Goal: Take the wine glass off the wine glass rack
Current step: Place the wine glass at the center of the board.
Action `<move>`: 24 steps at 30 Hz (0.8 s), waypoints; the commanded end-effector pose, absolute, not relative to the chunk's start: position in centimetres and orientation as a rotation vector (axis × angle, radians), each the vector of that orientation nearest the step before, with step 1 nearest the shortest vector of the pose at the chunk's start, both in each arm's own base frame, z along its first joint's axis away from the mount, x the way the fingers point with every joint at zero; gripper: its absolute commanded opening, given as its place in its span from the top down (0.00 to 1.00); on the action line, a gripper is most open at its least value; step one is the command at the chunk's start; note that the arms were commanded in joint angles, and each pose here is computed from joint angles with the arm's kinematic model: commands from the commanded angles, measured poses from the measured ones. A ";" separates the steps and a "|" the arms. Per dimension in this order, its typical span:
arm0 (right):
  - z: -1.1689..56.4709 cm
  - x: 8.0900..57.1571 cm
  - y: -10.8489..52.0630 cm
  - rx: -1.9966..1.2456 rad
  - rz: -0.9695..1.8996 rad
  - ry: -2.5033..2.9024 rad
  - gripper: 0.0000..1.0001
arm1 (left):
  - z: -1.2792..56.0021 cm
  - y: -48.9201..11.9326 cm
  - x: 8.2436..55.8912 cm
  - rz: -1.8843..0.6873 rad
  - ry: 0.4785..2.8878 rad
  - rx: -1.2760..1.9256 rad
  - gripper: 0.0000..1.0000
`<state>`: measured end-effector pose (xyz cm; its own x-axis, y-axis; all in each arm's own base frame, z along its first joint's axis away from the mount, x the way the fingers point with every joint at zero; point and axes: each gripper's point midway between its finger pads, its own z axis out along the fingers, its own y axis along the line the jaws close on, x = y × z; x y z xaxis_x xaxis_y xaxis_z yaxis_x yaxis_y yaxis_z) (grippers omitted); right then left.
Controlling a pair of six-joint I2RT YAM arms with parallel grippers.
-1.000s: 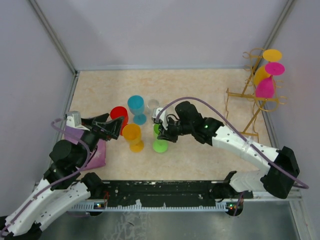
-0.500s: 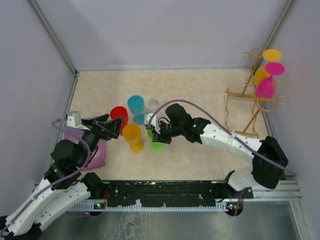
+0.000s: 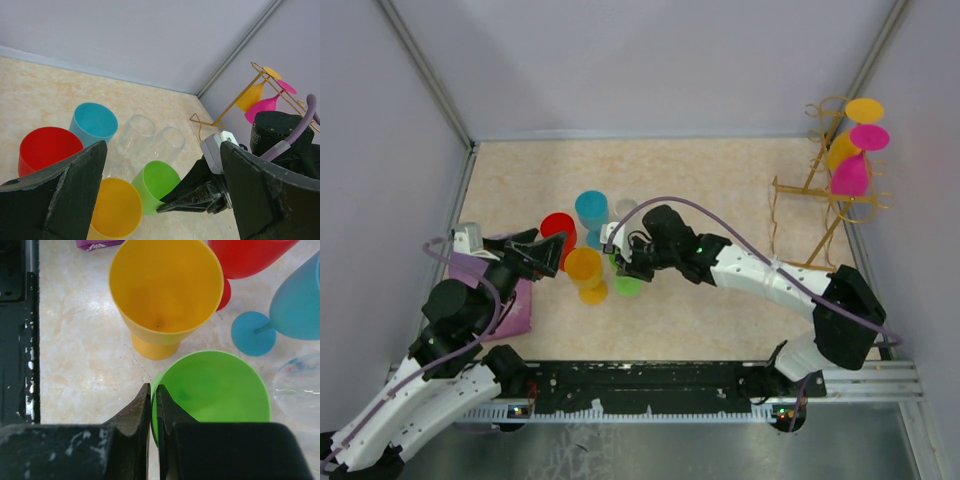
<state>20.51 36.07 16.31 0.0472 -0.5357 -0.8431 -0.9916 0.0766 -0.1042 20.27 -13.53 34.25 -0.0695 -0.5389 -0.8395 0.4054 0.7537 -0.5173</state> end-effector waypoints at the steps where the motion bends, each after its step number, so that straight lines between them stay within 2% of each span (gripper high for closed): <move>1: 17.8 22.4 37.6 -1.501 0.699 1.551 0.95 | 34.5 -13.3 20.1 -0.786 1.436 -0.131 0.00; 7: 18.0 24.0 38.3 -1.450 0.637 1.553 0.93 | 34.5 -13.3 20.1 -0.787 1.438 -0.129 0.00; 9: 18.2 24.5 38.4 -1.433 0.622 1.549 0.89 | 34.5 -13.3 20.1 -0.789 1.440 -0.127 0.00; 11: 18.8 25.0 38.6 -1.404 0.610 1.538 0.78 | 34.6 -13.3 20.1 -0.790 1.437 -0.129 0.00; 12: 18.9 25.2 38.7 -1.390 0.607 1.535 0.77 | 34.5 -13.3 20.1 -0.788 1.440 -0.128 0.00; 15: 19.8 25.2 39.0 -1.368 0.621 1.512 0.76 | 34.5 -13.4 20.0 -0.791 1.440 -0.126 0.00; 19: 21.6 25.1 39.0 -1.318 0.639 1.460 0.70 | 34.5 -13.4 20.0 -0.791 1.443 -0.126 0.00; 24: 24.0 24.9 38.7 -1.261 0.656 1.398 0.69 | 34.4 -13.4 20.0 -0.791 1.445 -0.120 0.00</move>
<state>24.74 38.12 18.03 0.0622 -0.4730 -0.8789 -0.9510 0.2392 -0.1960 20.25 -13.55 33.98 -0.0778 -0.5341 -0.8418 0.4016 0.7560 -0.5168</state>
